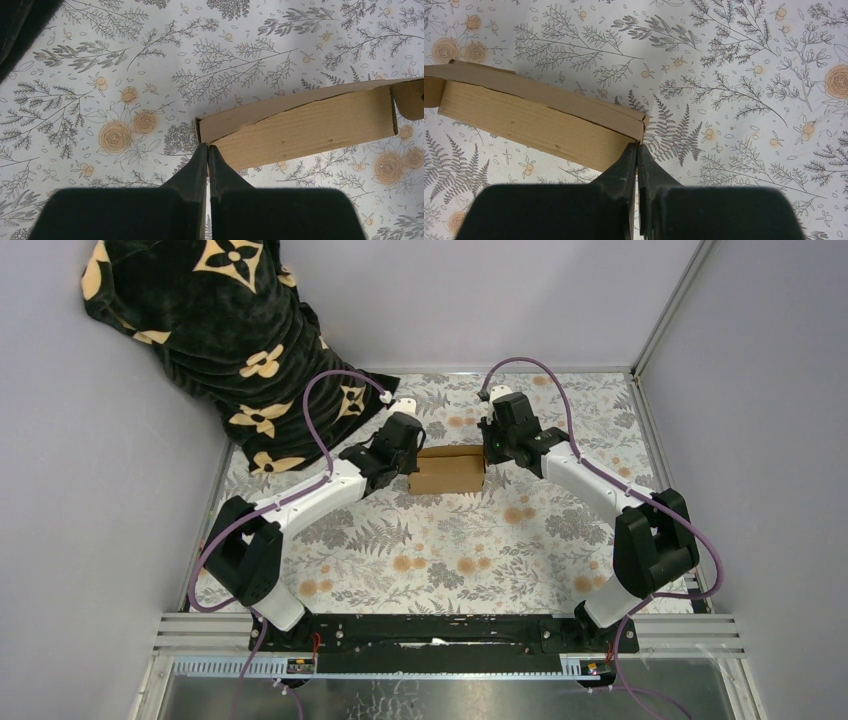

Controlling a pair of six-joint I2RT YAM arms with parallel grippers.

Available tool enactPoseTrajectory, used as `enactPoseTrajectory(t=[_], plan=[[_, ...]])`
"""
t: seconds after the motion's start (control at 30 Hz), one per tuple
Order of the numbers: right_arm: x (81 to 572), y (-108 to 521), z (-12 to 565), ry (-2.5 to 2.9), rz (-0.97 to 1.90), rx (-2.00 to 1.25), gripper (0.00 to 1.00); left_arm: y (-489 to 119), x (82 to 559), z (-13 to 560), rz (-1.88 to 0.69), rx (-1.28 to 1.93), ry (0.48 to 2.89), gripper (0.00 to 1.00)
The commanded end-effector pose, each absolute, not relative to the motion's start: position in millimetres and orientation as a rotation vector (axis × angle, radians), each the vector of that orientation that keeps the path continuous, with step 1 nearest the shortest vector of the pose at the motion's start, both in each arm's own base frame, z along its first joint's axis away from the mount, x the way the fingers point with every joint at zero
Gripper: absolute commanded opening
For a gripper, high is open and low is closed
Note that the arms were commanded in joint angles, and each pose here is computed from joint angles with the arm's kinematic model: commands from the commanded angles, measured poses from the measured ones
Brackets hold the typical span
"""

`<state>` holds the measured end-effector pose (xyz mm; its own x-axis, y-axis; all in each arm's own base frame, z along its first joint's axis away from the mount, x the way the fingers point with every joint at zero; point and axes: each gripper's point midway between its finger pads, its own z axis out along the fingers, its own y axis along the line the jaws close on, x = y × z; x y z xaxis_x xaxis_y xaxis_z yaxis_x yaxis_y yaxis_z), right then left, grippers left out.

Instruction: Fold the paper box

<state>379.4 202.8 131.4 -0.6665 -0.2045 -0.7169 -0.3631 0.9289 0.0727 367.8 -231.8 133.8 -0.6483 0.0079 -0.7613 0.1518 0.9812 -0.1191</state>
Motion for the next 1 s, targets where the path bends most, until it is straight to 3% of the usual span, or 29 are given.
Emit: enactPoseTrajectory(t=[0.0, 0.97], plan=[[362, 230, 141, 2.307, 0.403, -0.439, 0.0, -258, 357, 134, -0.339, 0.141, 2.261, 0.04], [355, 246, 155, 2.421, 0.509, -0.355, 0.0, -262, 353, 132, -0.348, 0.151, 2.268, 0.04]])
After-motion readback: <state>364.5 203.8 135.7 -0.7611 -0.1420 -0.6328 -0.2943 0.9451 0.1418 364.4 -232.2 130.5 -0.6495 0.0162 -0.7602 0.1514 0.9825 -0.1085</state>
